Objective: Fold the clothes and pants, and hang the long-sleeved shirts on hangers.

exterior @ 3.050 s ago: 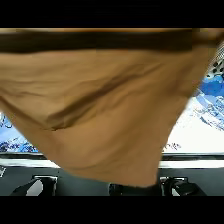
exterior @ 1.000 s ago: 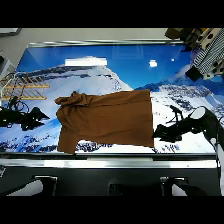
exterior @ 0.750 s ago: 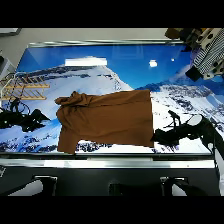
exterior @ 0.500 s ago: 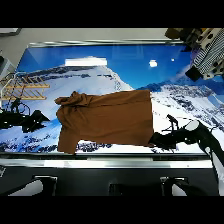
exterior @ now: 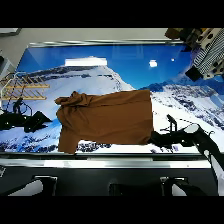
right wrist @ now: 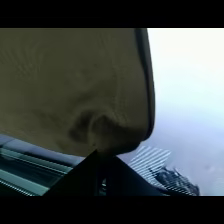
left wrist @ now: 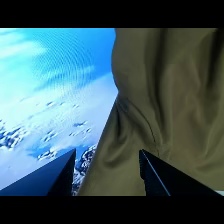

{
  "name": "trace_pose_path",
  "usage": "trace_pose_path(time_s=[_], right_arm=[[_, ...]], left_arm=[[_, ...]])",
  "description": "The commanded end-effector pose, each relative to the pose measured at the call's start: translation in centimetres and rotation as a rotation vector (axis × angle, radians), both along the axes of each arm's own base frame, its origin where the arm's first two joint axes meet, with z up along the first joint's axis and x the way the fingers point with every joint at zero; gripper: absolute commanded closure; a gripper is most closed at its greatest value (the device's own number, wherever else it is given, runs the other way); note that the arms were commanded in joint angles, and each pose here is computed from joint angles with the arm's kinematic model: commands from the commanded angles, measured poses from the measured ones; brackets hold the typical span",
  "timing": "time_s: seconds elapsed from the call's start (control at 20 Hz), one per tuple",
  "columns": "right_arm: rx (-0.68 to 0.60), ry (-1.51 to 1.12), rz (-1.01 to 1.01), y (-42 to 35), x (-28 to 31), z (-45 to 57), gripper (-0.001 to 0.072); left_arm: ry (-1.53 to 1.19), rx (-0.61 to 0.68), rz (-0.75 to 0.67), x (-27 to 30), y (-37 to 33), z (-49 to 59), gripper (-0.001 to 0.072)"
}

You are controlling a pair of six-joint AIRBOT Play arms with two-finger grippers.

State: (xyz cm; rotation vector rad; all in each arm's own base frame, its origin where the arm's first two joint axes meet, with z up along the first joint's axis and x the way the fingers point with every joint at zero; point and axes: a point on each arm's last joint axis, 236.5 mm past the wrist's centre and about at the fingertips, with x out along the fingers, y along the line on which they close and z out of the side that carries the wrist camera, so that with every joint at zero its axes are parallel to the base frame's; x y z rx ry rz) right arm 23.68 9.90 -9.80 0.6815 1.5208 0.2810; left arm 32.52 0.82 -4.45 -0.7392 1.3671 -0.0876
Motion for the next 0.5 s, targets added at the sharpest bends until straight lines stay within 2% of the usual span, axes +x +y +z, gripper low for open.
trace_pose_path(time_s=[0.0,0.25,0.45], right_arm=[[0.048,-0.043,-0.013,1.0,0.5,1.7,0.0681],[0.087,-0.096,-0.002,1.9,0.4,4.2,0.0681],[0.113,-0.086,0.019,2.4,-0.3,4.9,0.0681]], left_arm=[[-0.073,-0.016,-0.033,0.5,-0.7,-0.7,0.0241],[-0.116,0.028,0.017,1.2,0.1,-2.7,0.0242],[-0.154,-0.059,0.035,2.8,-1.4,-3.1,0.0242]])
